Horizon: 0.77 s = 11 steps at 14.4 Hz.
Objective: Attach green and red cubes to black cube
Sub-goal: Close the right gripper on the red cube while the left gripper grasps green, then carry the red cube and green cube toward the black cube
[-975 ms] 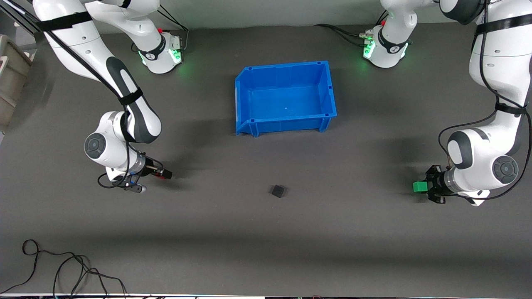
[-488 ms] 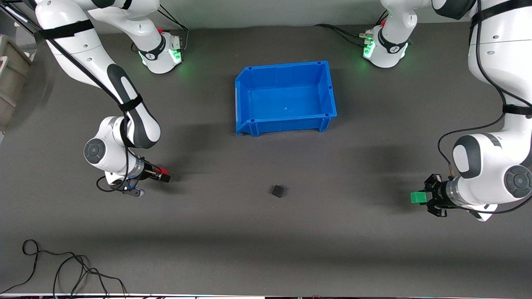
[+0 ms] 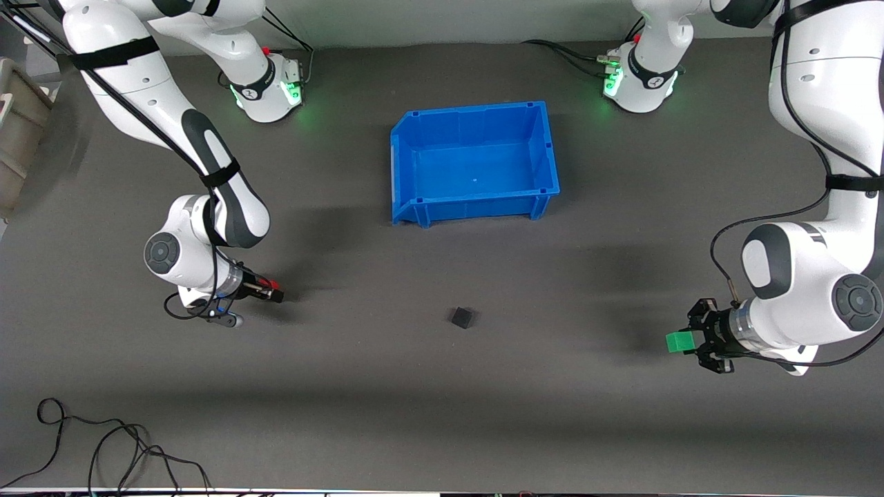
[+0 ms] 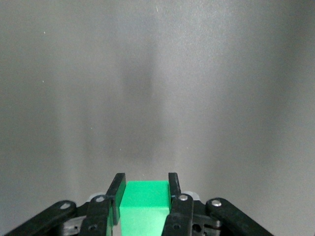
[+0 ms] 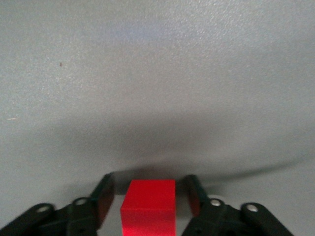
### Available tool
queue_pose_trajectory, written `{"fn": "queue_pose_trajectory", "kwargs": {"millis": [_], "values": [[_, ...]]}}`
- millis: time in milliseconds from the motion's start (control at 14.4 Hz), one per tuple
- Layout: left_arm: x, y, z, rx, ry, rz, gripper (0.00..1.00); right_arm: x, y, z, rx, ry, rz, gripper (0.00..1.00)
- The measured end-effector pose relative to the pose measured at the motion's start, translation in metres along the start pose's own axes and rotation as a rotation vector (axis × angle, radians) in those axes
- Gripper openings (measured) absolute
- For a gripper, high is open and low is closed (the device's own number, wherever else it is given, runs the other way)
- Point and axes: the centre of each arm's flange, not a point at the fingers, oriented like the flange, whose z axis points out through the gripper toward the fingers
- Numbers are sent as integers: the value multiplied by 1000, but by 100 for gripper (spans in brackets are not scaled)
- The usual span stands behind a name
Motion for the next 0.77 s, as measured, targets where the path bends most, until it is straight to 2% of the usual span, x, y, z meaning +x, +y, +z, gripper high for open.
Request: {"fn": "queue_pose_trajectory", "kwargs": {"millis": [139, 488, 557, 766], "values": [[-15, -2, 7, 10, -9, -10, 40, 1, 0, -3, 2, 3, 2, 41], [-84, -10, 42, 29, -15, 7, 40, 2, -1, -4, 3, 5, 17, 41], [-98, -14, 47, 34, -15, 3, 40, 2, -3, -4, 5, 5, 53, 41], [-132, -22, 52, 27, -16, -10, 40, -7, -29, -6, 11, 5, 259, 41]]}}
